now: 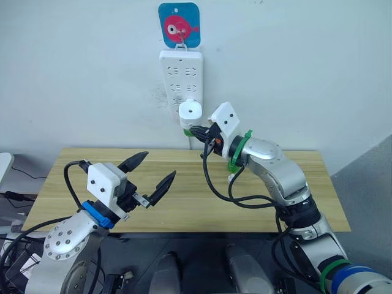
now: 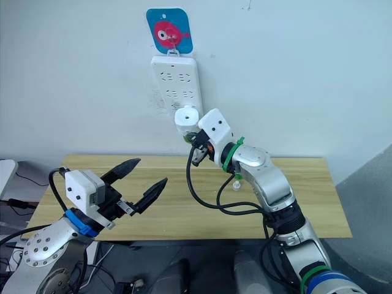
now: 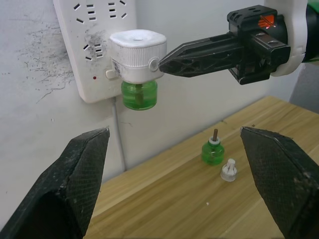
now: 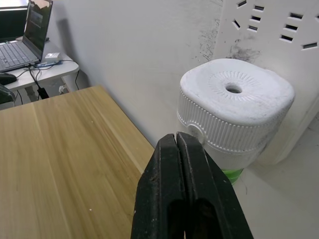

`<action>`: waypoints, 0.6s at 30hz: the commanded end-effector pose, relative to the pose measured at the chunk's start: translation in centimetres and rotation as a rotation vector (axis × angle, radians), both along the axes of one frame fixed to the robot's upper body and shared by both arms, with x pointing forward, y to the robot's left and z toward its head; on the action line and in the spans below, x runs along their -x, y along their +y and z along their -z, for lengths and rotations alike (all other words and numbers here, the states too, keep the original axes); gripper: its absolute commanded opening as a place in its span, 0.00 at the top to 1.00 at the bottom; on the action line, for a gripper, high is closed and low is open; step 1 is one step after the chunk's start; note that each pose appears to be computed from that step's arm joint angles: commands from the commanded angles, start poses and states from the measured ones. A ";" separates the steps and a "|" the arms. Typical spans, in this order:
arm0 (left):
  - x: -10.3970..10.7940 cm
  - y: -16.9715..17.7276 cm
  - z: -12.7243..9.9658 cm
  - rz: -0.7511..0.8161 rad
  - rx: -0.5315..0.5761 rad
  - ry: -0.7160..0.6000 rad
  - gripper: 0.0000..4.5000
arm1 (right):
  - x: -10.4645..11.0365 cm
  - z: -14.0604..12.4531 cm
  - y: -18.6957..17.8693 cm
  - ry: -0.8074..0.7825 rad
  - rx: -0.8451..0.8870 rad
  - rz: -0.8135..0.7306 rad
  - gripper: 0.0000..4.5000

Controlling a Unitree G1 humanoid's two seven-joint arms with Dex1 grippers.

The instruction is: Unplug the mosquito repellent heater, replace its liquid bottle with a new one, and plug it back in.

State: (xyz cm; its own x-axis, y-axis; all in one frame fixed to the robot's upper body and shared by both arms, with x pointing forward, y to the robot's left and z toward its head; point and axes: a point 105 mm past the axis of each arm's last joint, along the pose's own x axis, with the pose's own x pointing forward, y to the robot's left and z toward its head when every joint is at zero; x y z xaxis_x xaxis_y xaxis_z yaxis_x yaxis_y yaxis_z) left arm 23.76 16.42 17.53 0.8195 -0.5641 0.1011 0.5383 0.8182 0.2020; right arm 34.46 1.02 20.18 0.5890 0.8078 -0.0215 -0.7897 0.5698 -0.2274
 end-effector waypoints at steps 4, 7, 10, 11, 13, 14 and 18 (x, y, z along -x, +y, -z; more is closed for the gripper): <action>0.2 -0.3 -0.5 0.012 -0.002 -0.023 0.00 | -0.1 -1.9 0.2 -0.056 -0.046 0.000 0.99; 0.2 -0.3 -0.5 0.011 -0.002 -0.021 0.00 | -0.3 -2.0 0.0 -0.044 -0.064 0.014 0.99; 0.2 -0.3 -0.4 0.010 0.000 -0.019 0.00 | -0.5 -2.1 0.0 -0.031 -0.085 0.023 0.99; 0.3 -0.3 -0.3 0.011 0.001 -0.016 0.00 | -0.5 -2.1 -0.1 -0.031 -0.085 0.027 0.99; 0.3 -0.4 -0.3 0.013 0.002 -0.014 0.00 | -0.7 -2.1 -0.2 -0.030 -0.082 0.036 0.99; 0.3 -0.4 -0.2 0.015 0.002 -0.013 0.00 | -0.9 -2.2 -0.3 -0.030 -0.082 0.049 0.99; 0.3 -0.4 -0.2 0.018 0.003 -0.010 0.00 | -1.6 -2.2 -0.9 -0.026 -0.083 0.106 0.99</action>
State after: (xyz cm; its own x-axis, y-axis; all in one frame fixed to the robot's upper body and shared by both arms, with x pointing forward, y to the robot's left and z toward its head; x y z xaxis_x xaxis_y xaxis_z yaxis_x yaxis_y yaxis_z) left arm 23.70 16.24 17.35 0.8159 -0.5702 0.0957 0.5461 0.8144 0.1965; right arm 35.24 1.33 20.45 0.6154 0.7882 -0.0026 -0.7757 0.6051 -0.1793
